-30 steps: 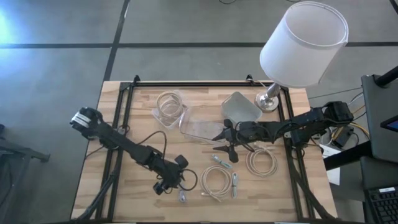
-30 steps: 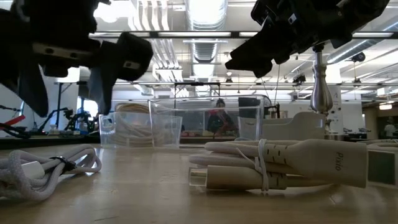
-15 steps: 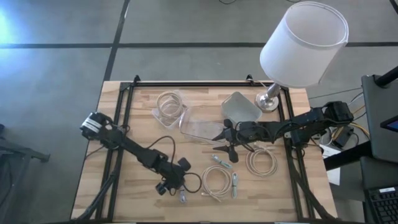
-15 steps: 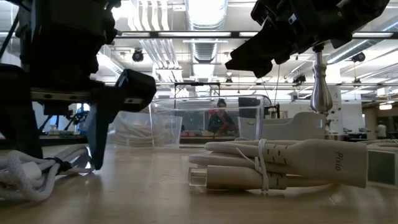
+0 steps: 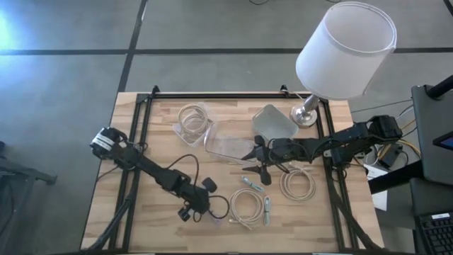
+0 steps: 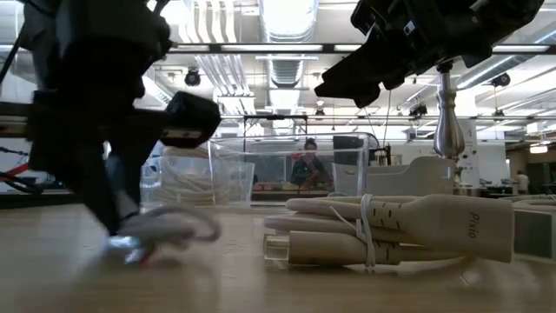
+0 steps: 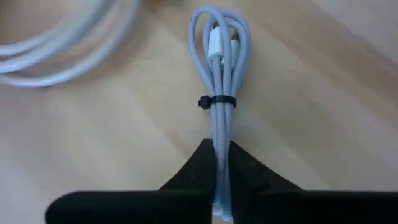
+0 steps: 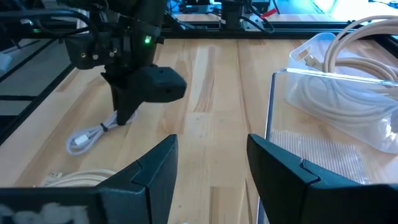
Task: Pick & Place USB Port
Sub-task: Put the purple USB cable into the transparent bin
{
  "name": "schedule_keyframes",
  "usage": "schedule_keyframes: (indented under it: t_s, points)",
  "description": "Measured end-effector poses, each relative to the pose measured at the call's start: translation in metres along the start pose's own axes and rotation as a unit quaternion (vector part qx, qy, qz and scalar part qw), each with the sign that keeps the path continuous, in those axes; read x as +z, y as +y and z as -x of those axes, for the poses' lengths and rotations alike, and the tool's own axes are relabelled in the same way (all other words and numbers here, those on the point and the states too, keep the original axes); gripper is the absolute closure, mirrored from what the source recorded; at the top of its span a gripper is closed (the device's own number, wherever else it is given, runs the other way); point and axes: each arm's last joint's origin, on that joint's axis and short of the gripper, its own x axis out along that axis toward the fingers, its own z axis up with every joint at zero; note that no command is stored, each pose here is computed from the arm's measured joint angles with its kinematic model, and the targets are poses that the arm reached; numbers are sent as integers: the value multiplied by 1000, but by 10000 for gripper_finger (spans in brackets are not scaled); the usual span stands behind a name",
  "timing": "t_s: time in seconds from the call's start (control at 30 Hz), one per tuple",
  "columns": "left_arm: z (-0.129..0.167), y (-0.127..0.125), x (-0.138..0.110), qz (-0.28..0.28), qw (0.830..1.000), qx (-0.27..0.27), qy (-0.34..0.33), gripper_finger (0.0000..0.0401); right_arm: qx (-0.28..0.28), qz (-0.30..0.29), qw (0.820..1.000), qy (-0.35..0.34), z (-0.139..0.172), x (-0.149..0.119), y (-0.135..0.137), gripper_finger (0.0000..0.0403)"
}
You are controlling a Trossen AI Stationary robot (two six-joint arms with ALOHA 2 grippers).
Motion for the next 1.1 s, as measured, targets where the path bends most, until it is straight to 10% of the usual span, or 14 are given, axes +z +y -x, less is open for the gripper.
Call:
schedule_keyframes:
  t_s: [0.7, 1.1]
  points:
    - [122, 87, 22, 133, 955, 256, -71, 371, -1, -56, 998, 24, 3, -3, 0, 213]
    - [132, 161, 4, 243, 921, 305, -12, 376, -8, -57, 993, 105, 23, -9, 2, 213]
